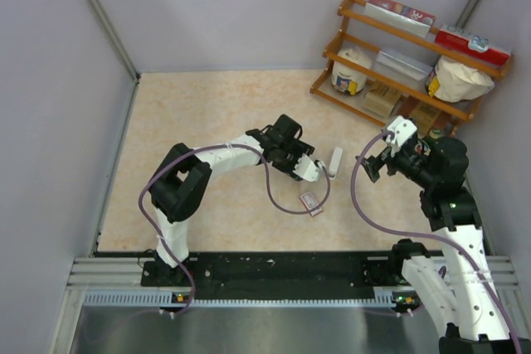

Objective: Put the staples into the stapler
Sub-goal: Open the stapler at the center of the board.

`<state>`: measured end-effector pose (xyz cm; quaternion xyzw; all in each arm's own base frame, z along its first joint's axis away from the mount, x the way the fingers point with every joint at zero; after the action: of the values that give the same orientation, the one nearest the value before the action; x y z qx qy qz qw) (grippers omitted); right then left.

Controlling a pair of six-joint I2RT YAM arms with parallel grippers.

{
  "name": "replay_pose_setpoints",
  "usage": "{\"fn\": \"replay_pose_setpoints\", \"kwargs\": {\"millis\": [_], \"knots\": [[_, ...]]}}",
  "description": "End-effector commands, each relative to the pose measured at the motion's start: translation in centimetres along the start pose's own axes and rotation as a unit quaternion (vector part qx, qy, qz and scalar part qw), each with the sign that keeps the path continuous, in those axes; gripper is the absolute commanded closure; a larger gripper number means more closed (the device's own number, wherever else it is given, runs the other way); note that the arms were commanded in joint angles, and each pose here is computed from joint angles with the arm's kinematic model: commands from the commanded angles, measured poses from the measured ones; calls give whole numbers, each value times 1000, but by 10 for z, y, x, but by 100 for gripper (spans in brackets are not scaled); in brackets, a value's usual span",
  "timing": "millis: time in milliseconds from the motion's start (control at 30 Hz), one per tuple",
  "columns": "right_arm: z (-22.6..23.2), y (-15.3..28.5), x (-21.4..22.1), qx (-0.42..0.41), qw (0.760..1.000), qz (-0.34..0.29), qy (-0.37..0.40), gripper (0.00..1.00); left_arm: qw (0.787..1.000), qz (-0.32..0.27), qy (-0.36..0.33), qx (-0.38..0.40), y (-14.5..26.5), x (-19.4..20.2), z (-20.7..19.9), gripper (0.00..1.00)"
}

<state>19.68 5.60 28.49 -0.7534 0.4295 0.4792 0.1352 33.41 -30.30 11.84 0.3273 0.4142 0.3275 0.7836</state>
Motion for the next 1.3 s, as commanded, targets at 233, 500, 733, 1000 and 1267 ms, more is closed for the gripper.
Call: {"fn": "replay_pose_setpoints", "kwargs": {"millis": [233,500,733,1000,1267], "knots": [[-1,-4,-3,-4,1000,-16,18,1,997,-6,-26,67,3,-13,-8,51],[-1,-4,-2,-5,1000,-14,17,1,995,-5,-20,93,3,-12,-16,55],[-1,-5,-1,-6,1000,-14,17,1,997,28,19,74,4,-5,-14,67],[0,-5,-1,-9,1000,-15,14,1,990,83,115,15,13,13,-16,70],[1,-6,-2,-14,1000,-21,9,1,959,137,245,-30,27,40,-30,73]]}}
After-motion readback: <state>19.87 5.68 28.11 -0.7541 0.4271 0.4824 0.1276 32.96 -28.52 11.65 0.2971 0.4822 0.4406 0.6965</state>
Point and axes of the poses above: each gripper's point midway between its finger pads, its own y axis back along the fingers, its own z axis along the line the jaws close on, x = y × z, the point moved 7 cm from there along y, back along the fingers, and after that the axes turned 14 degrees about y, right-handed, at the moved point
